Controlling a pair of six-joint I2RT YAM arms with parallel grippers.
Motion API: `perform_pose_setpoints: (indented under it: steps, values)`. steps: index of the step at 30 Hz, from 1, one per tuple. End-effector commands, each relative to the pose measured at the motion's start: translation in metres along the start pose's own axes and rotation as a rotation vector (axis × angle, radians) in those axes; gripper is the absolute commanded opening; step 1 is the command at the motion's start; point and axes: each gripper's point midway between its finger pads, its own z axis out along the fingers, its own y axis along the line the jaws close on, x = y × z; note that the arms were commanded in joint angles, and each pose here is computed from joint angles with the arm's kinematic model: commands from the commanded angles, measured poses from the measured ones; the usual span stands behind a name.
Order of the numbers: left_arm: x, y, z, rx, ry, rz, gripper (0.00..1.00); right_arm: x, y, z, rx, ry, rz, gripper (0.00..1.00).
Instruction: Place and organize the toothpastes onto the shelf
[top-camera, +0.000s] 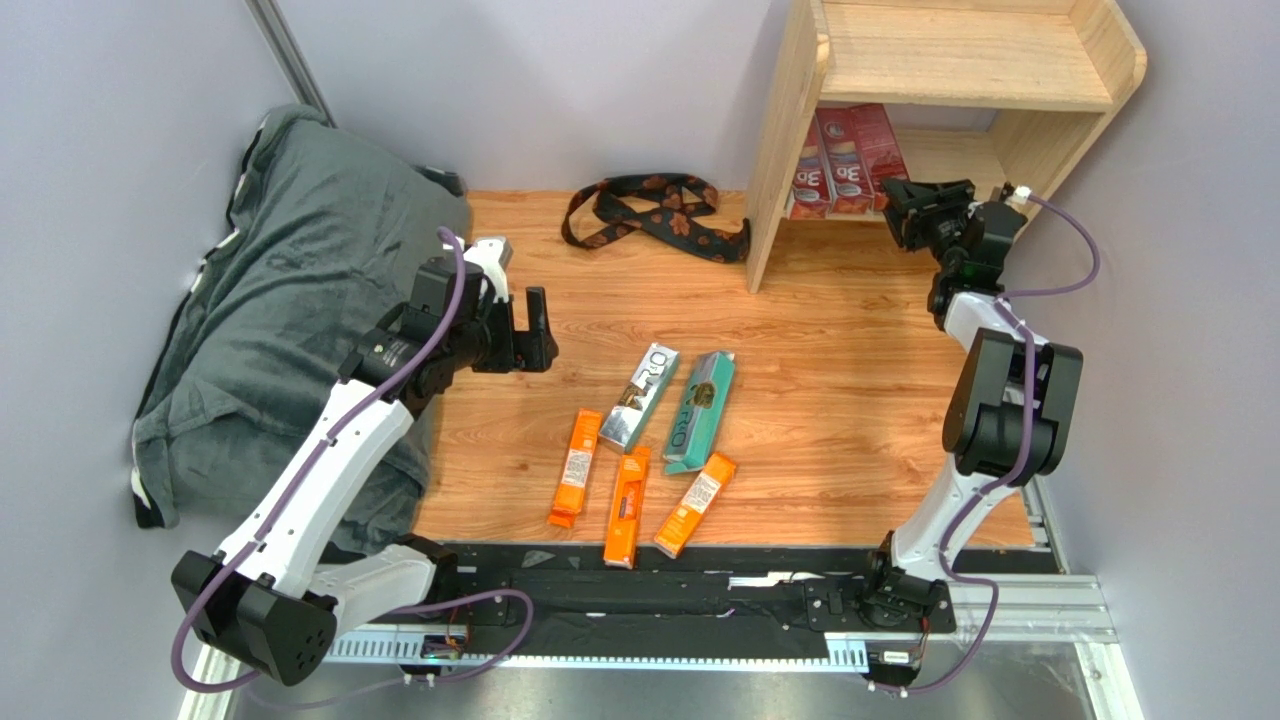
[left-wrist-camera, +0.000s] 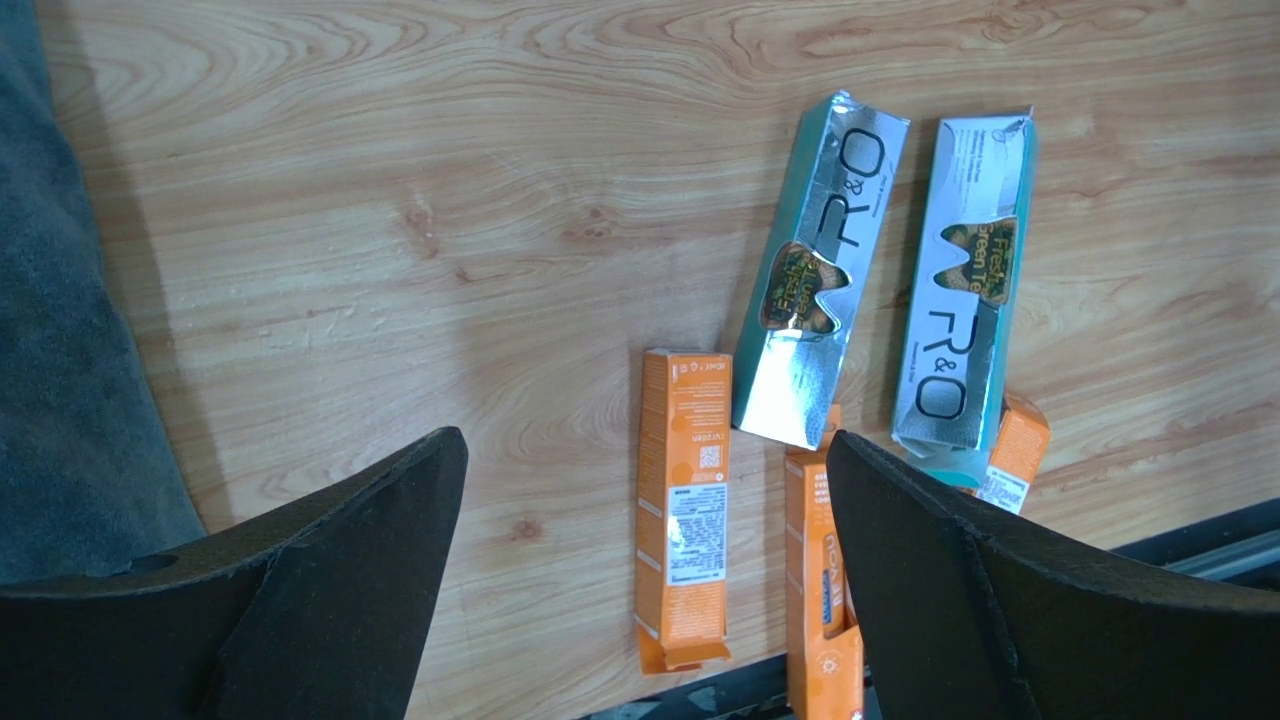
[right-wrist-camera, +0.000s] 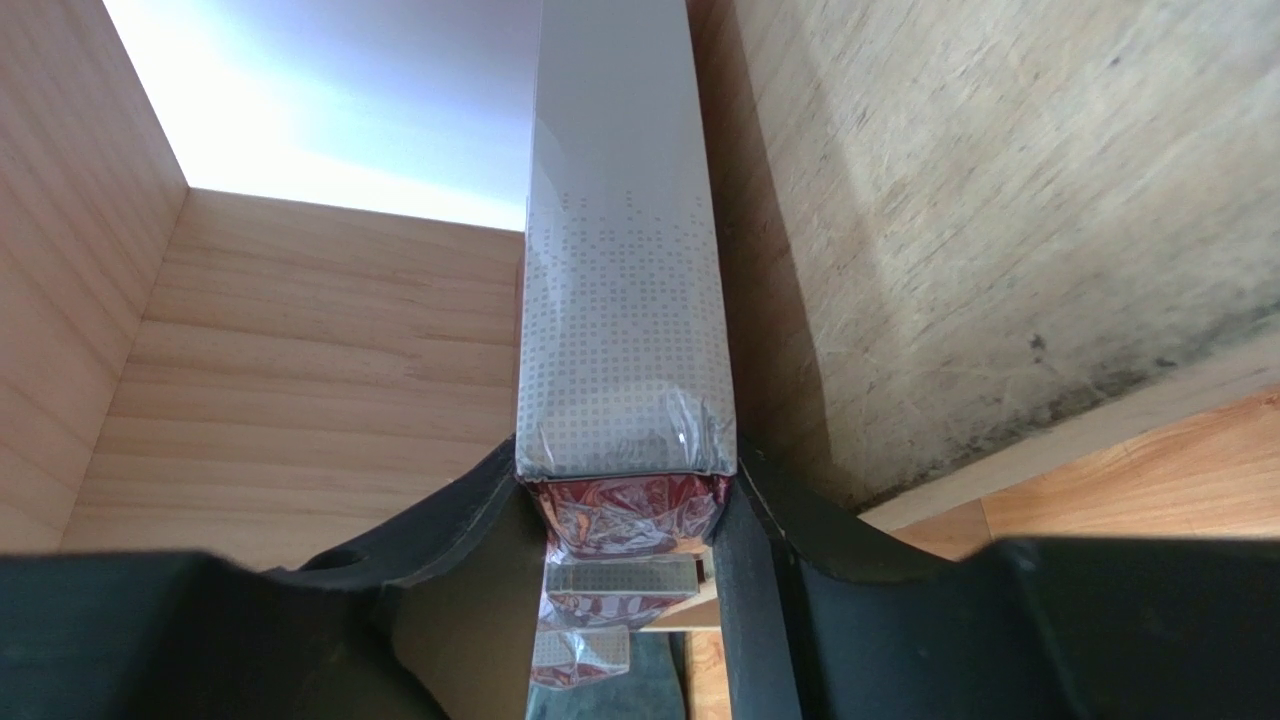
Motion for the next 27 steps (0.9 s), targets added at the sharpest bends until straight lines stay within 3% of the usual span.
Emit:
perform_pose_setpoints:
  steps: [1,16,27]
  values:
    - [-0.011,-0.004,-0.006,0.019,-0.052,0.012,0.99,0.042,-0.043,-0.007,0.133,0.175,0.031,0.48]
    - [-0.009,-0.006,-0.008,0.035,-0.051,0.012,0.99,0.037,-0.031,-0.029,0.285,0.205,-0.130,0.76]
    - [-0.008,-0.008,-0.010,0.046,-0.049,0.009,0.99,0.032,-0.025,-0.061,0.344,0.188,-0.157,0.93]
